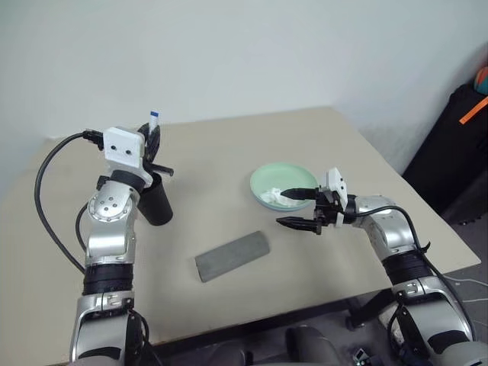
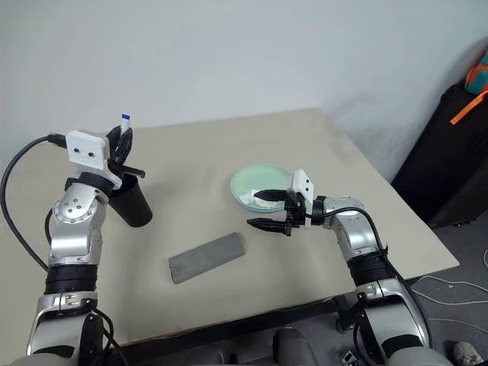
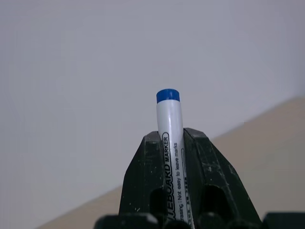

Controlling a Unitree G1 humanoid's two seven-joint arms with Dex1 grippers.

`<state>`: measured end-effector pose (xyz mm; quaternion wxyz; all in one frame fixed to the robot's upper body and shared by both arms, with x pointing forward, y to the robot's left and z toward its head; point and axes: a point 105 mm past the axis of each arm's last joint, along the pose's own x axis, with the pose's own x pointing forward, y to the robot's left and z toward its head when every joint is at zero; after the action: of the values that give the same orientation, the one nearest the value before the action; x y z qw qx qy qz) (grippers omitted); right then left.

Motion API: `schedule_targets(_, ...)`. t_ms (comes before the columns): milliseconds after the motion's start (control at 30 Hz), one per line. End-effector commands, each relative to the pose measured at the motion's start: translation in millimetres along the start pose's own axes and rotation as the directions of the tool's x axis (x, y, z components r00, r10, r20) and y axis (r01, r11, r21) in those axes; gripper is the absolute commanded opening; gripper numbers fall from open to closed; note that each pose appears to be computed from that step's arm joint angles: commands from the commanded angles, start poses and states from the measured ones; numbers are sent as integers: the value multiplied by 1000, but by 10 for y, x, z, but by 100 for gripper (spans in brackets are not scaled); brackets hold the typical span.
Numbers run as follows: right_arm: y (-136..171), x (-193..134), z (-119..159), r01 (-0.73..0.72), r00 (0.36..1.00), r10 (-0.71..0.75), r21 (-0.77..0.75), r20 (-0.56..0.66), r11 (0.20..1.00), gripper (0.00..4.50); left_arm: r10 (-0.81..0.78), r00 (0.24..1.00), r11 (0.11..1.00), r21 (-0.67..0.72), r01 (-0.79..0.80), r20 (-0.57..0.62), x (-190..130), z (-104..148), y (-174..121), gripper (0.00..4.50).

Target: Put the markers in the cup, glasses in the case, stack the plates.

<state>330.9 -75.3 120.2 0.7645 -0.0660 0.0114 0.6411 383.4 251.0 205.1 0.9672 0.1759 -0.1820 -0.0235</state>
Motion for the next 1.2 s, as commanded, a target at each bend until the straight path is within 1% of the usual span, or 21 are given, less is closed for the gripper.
schedule_targets(33, -22, -32, 150, 15, 1000, -14, -57, 27, 998, 405, 97, 992, 994, 40, -101, 75, 64, 84, 145, 15)
schedule_targets(133, -20, -41, 146, 21, 999, -20, -55, 25, 998, 405, 111, 992, 991, 75, -115, 58, 63, -33, 128, 15)
schedule_targets(267, -26, -54, 148, 30, 999, -29, -54, 25, 998, 405, 149, 987, 984, 91, -154, 52, 45, -106, 161, 15)
schedule_targets(333, -23, -59, 148, 31, 999, -30, -54, 25, 998, 405, 166, 985, 980, 104, -171, 53, 33, -124, 185, 89)
schedule_targets(400, -19, -62, 148, 32, 999, -31, -54, 24, 998, 405, 175, 984, 979, 102, -179, 46, 26, -148, 197, 142)
schedule_targets(567, -11, -58, 149, 30, 999, -29, -54, 22, 998, 405, 167, 984, 980, 97, -172, 58, 18, -138, 177, 316)
schedule_targets(700, 0, -51, 152, 26, 999, -25, -53, 23, 998, 405, 152, 987, 985, 76, -156, 55, 3, -139, 135, 316)
schedule_targets(800, 16, -46, 148, 18, 1000, -17, -49, 20, 999, 405, 124, 990, 992, 29, -126, 61, -9, -109, 86, 316)
schedule_targets(933, 9, -36, 162, 14, 1000, -13, -46, 17, 999, 405, 54, 996, 992, -118, -45, 77, -53, -9, 33, 316)
schedule_targets(1033, -16, -56, 161, 26, 1000, -25, -45, 11, 999, 405, -62, 993, 968, -235, 85, 100, -121, 100, -86, 316)
schedule_targets(1067, -24, -76, 157, 33, 999, -33, -44, 8, 998, 405, -134, 985, 950, -268, 159, 111, -173, 147, -169, 316)
schedule_targets(1133, -49, -110, 149, 56, 998, -56, -46, 2, 997, 405, -327, 939, 892, -294, 344, 107, -373, 198, -382, 316)
schedule_targets(1200, -72, -141, 149, 78, 997, -77, -48, 4, 996, 405, -450, 891, 841, -305, 447, 65, -572, 159, -500, 316)
